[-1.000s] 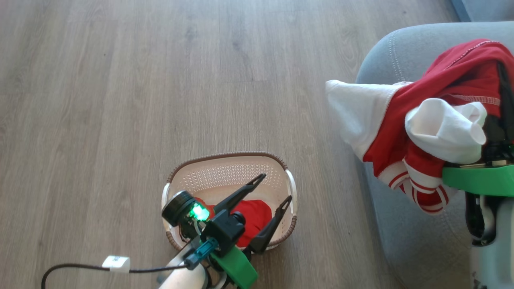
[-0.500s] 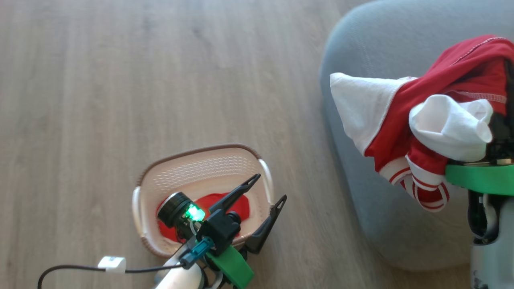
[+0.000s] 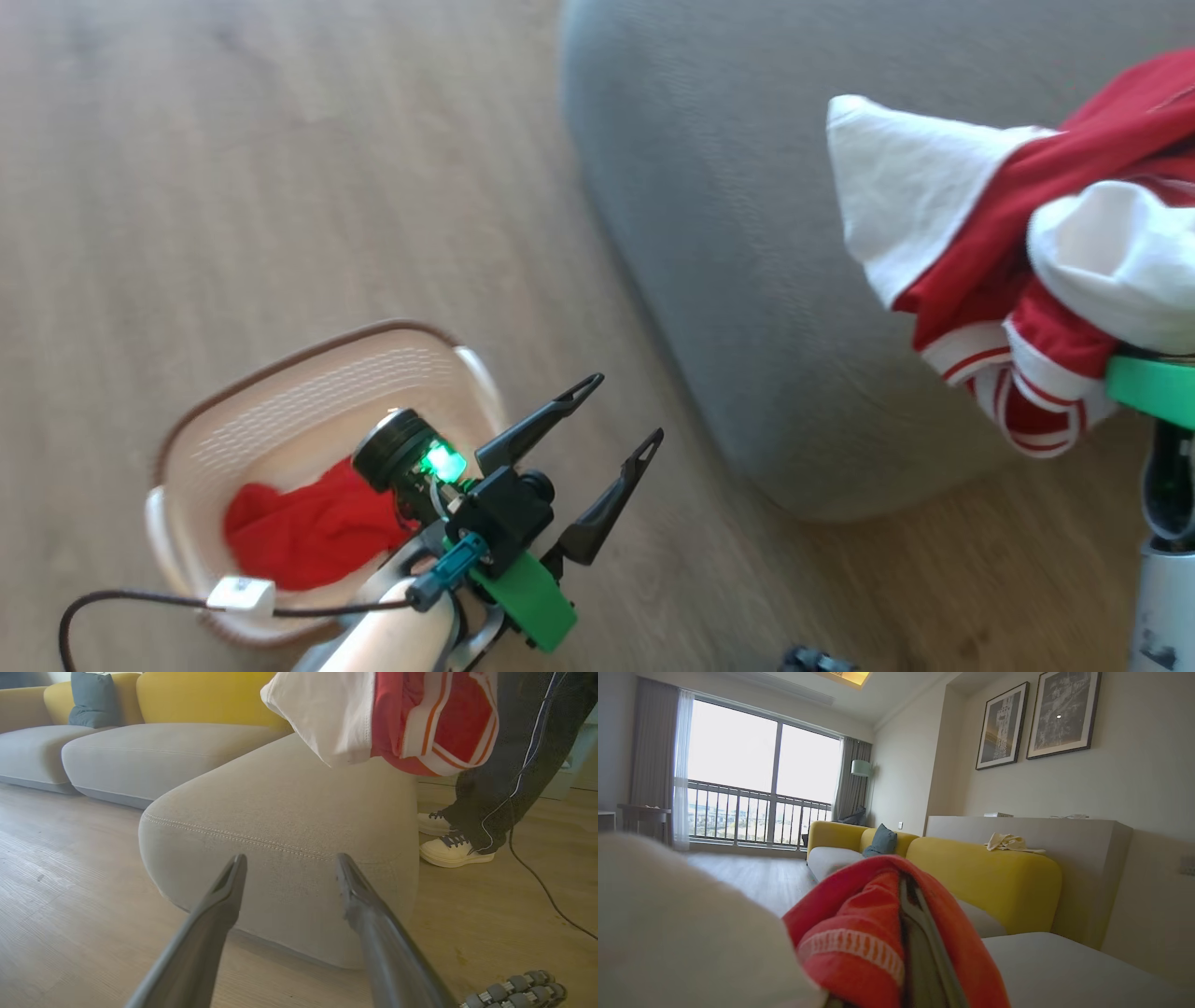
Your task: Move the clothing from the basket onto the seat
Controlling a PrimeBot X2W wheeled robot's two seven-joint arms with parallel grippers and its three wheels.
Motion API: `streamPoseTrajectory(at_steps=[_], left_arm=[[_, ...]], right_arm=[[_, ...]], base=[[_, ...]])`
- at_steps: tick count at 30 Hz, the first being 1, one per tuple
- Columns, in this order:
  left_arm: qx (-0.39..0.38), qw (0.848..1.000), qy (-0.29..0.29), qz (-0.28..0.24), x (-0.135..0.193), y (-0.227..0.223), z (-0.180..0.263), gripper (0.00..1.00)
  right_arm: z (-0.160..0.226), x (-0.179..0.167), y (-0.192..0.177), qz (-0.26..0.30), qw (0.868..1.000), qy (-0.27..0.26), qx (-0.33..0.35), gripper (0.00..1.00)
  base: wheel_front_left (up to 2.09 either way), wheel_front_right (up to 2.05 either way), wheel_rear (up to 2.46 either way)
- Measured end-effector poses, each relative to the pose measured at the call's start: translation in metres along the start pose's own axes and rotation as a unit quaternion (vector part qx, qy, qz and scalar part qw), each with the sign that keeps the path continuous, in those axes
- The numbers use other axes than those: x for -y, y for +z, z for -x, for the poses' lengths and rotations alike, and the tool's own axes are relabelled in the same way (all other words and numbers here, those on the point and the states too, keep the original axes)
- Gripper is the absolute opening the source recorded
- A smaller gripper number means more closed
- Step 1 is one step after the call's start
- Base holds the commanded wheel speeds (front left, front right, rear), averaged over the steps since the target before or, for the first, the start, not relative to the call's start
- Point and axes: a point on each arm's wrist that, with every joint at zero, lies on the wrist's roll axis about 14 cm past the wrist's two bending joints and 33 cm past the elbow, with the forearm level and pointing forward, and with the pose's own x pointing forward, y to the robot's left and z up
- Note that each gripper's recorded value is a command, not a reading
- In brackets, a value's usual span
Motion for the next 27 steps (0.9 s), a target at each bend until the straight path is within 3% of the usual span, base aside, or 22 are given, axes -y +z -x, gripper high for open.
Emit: streamPoseTrajectory(at_steps=[6, 11, 20, 27], left_arm=[[0.019, 0.997, -0.068, 0.019, 0.035, 0.003, -0.022, 1.00], [0.032, 0.995, -0.086, 0.033, 0.048, 0.013, -0.029, 1.00], [0.044, 0.994, -0.092, 0.038, 0.066, 0.028, -0.023, 1.00], [0.045, 0.996, -0.072, 0.039, 0.059, 0.029, -0.022, 1.00]], right_arm=[[0.021, 0.053, 0.014, 0.043, 0.997, -0.068, -0.003, 0.00], [0.038, 0.085, 0.030, 0.062, 0.992, -0.110, 0.005, 0.00], [0.046, 0.092, 0.041, 0.053, 0.991, -0.118, 0.019, 0.00], [0.043, 0.084, 0.039, 0.049, 0.993, -0.106, 0.020, 0.00]], base=[[0.00, 0.00, 0.00], [0.00, 0.00, 0.00], [0.00, 0.00, 0.00], [0.00, 0.00, 0.00]])
